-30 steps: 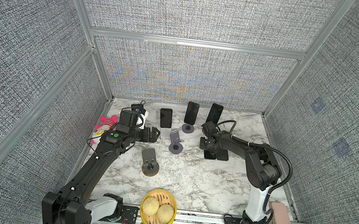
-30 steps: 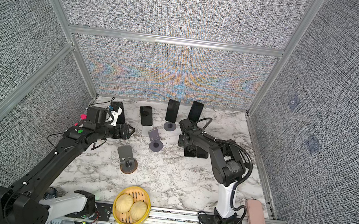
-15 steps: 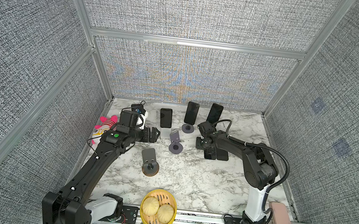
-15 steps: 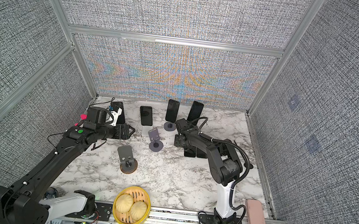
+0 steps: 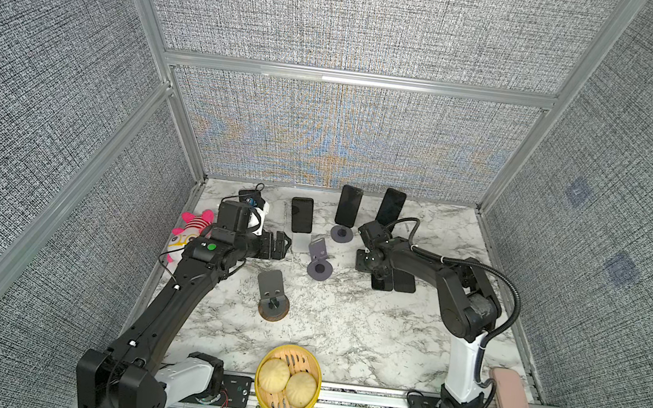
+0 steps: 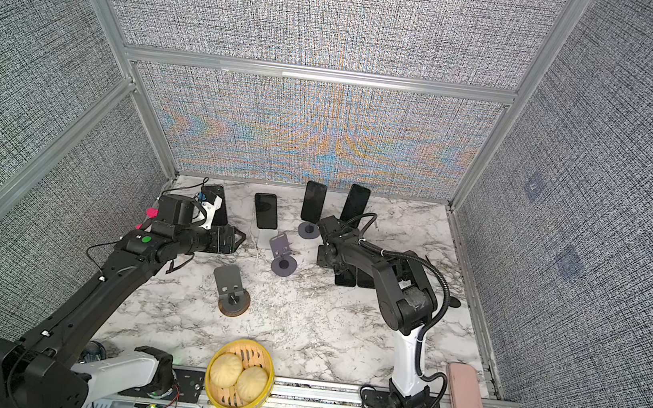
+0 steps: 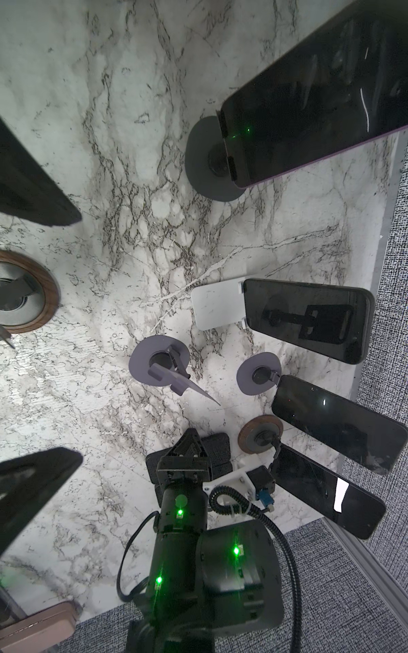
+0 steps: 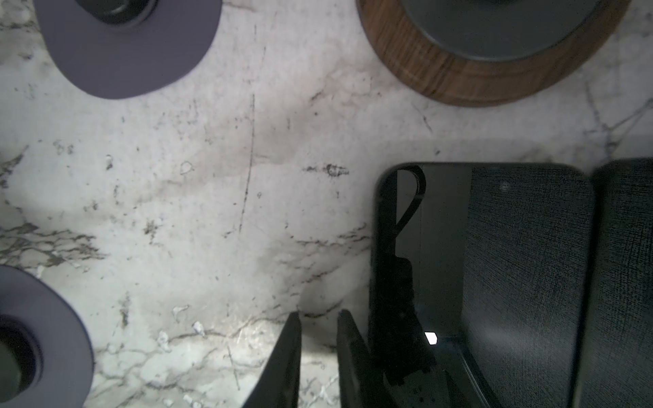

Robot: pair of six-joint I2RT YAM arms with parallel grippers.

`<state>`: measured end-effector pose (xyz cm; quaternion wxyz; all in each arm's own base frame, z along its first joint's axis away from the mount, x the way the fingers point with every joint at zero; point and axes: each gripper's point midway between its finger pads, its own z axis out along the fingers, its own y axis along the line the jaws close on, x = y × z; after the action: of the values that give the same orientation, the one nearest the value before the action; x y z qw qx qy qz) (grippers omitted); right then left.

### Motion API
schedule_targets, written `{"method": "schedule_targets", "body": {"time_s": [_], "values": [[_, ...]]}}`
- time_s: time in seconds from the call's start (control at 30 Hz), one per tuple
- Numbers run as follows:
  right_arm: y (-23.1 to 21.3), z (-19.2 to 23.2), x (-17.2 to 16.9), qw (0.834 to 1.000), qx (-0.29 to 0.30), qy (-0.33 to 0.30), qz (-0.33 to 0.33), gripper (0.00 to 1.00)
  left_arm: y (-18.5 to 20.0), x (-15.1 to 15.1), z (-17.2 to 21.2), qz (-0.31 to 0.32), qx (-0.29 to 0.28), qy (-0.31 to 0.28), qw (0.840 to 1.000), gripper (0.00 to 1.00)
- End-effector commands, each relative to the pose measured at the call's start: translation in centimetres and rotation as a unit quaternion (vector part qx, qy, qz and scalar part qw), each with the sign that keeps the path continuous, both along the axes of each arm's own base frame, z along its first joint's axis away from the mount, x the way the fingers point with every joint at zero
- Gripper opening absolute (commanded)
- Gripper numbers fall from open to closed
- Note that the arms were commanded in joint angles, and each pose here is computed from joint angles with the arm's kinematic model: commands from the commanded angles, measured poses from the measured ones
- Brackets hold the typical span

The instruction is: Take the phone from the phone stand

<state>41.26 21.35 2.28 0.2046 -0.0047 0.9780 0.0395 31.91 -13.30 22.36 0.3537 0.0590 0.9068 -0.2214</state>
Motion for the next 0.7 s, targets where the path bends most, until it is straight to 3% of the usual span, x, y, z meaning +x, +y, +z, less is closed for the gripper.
{"method": "schedule_targets", "body": {"time_s": [0.0,0.67], "values": [[-0.9,-0.4,-0.4,1.000,-0.020,0.011,-0.010,0.21,-0.2,0.1,0.5,-0.007,-0.005,-0.010,1.000,0.99],[-1.3,1.6,-0.2,1.000,-0.017,-0.010,-0.013,0.22,-0.1,0.1,0.6,-0.004,-0.002,-0.014,1.000,0.99]]}}
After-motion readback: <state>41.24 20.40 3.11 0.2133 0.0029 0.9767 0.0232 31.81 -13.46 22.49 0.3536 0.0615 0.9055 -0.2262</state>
